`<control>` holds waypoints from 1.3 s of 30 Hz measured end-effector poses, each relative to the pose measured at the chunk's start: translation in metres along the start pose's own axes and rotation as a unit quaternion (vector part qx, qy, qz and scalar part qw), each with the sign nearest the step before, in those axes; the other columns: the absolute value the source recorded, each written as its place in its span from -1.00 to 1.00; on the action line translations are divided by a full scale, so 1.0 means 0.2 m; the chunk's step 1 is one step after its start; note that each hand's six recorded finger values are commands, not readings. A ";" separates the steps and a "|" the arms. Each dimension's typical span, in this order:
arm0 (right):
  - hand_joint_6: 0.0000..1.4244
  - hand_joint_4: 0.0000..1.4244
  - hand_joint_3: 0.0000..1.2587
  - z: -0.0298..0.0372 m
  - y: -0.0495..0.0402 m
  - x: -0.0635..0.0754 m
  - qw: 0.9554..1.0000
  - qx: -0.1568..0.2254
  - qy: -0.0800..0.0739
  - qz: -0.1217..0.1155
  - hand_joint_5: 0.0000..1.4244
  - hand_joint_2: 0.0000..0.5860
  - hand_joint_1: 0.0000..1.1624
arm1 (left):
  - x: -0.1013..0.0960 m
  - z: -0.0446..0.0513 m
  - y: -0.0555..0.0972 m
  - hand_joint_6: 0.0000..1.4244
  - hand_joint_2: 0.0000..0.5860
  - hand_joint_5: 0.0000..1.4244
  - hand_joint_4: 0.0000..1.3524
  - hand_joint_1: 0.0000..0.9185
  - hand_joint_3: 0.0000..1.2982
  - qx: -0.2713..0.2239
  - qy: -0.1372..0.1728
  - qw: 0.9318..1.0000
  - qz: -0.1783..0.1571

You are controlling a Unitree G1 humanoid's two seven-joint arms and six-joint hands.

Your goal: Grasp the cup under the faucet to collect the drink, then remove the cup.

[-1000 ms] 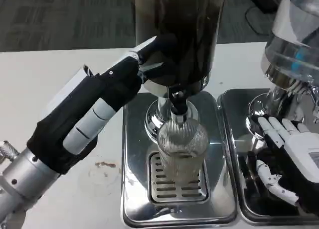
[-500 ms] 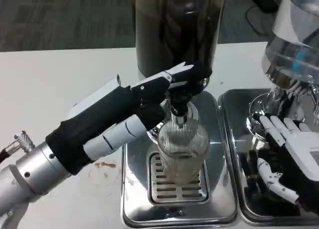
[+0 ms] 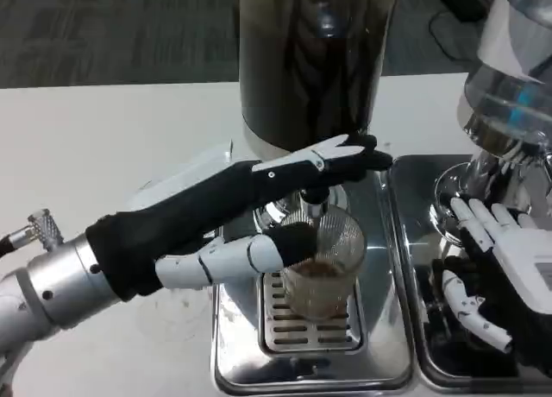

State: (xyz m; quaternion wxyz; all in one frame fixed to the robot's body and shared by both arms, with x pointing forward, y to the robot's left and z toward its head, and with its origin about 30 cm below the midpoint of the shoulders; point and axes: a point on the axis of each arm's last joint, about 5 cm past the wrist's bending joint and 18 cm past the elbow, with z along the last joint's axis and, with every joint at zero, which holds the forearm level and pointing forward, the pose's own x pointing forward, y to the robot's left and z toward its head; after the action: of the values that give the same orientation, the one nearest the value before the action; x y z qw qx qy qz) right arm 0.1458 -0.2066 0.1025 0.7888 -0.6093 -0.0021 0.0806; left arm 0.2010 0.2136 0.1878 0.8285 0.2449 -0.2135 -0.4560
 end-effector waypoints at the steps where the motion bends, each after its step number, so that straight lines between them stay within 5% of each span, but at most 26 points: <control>1: -1.00 -1.00 -1.00 0.002 0.001 0.00 1.000 0.000 0.000 0.000 -1.00 0.89 -0.96 | 0.00 0.002 0.00 -0.99 -0.26 -0.85 -1.00 -1.00 -0.77 0.010 -0.001 1.000 -0.003; 4: -1.00 -1.00 -1.00 0.008 0.005 0.00 1.000 0.009 0.003 -0.001 -1.00 0.89 -0.96 | -0.01 0.007 0.01 -0.99 -0.24 -0.85 -1.00 -1.00 -0.77 0.034 0.000 0.999 -0.009; 8: -1.00 -1.00 -1.00 0.024 0.014 0.00 0.997 0.079 0.014 -0.011 -1.00 0.74 -0.77 | -0.02 0.013 0.02 -0.99 -0.23 -0.85 -1.00 -1.00 -0.77 0.051 0.000 0.999 -0.014; 16: -0.98 -1.00 -0.99 0.020 0.008 -0.02 0.993 0.115 0.021 -0.017 -1.00 0.53 -0.61 | -0.03 0.011 0.01 -0.99 -0.20 -0.85 -1.00 -1.00 -0.77 0.051 0.001 0.999 -0.011; 18: -0.91 -1.00 -0.99 0.012 -0.006 -0.02 0.987 0.156 0.022 -0.020 -1.00 0.43 -0.50 | -0.04 0.012 0.01 -0.99 -0.20 -0.85 -1.00 -1.00 -0.77 0.047 0.002 0.999 -0.009; 22: -0.79 -1.00 -0.99 0.000 -0.012 -0.03 0.969 0.243 0.031 -0.028 -1.00 0.26 -0.34 | -0.05 0.016 0.01 -0.99 -0.19 -0.85 -1.00 -1.00 -0.77 0.048 0.002 0.999 -0.008; 26: -0.77 -1.00 -1.00 -0.003 -0.022 -0.03 0.958 0.287 0.017 -0.022 -1.00 0.17 -0.29 | -0.05 0.016 0.01 -0.99 -0.18 -0.85 -1.00 -1.00 -0.77 0.045 0.003 0.999 -0.008; 32: -0.74 -1.00 -1.00 0.007 -0.025 -0.01 0.956 0.292 0.013 -0.020 -1.00 -0.10 -0.26 | -0.05 0.021 0.01 -0.99 -0.18 -0.85 -1.00 -1.00 -0.77 0.046 0.005 0.999 -0.010; 39: -0.96 -1.00 -1.00 0.037 -0.049 0.05 0.956 0.293 0.001 0.017 -1.00 -0.33 -0.14 | -0.06 0.030 0.03 -0.99 -0.17 -0.85 -1.00 -1.00 -0.77 0.051 0.009 0.999 -0.012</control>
State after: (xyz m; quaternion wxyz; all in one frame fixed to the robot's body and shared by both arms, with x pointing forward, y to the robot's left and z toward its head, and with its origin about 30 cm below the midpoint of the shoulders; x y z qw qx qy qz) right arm 0.1554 -0.2008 0.1129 0.9312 -0.3515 0.0327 0.0902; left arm 0.1956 0.2243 0.1942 0.8115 0.2936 -0.2256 -0.4522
